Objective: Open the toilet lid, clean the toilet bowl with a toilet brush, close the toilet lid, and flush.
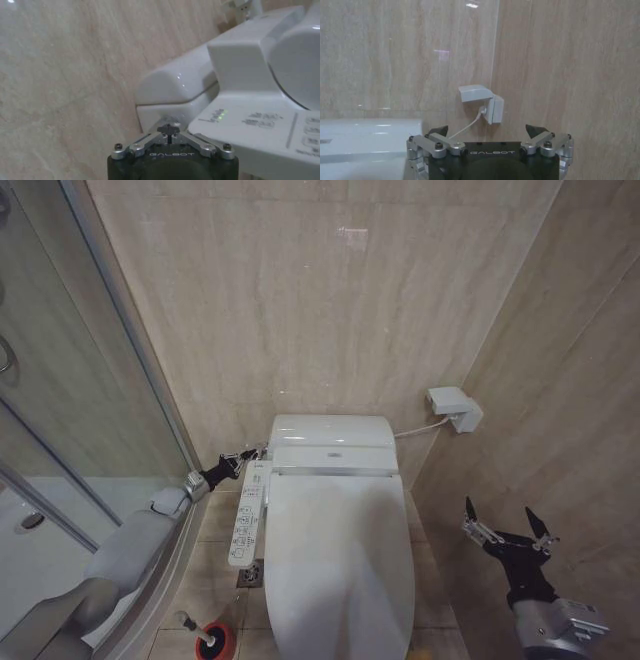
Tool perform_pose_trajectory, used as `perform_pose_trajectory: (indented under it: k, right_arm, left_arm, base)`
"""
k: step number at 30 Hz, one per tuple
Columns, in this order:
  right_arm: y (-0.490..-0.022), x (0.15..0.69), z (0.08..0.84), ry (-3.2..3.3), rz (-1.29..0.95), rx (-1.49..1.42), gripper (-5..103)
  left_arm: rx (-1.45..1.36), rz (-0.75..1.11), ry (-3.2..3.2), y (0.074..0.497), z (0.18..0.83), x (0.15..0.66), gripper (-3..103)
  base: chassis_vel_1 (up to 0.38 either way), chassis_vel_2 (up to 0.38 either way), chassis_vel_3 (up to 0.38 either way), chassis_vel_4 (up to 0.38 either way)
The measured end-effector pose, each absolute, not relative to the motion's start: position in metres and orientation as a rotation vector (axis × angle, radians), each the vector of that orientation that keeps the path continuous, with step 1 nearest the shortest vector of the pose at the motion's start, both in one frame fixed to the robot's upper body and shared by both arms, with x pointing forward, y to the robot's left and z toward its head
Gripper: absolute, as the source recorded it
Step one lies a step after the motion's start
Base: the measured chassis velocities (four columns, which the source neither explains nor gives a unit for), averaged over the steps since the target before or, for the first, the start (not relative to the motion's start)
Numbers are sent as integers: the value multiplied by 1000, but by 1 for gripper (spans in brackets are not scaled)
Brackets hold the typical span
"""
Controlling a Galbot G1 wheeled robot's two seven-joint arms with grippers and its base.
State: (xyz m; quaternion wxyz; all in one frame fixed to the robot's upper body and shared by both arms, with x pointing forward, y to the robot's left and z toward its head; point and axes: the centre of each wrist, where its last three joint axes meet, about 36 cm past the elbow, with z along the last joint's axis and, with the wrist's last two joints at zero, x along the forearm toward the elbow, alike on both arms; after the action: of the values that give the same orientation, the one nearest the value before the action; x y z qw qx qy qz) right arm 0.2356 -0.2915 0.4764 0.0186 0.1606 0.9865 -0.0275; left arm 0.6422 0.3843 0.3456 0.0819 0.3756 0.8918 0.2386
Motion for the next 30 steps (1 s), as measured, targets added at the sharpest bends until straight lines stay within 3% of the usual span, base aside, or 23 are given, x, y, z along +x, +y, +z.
perform_pose_trajectory:
  k: [30]
  right_arm:
    - [-292, 236, 476, 3063, -86, 499, 100]
  left_arm:
    - [1162, 693, 2695, 395, 341, 648, 0]
  base:
    - [0, 0, 0, 0]
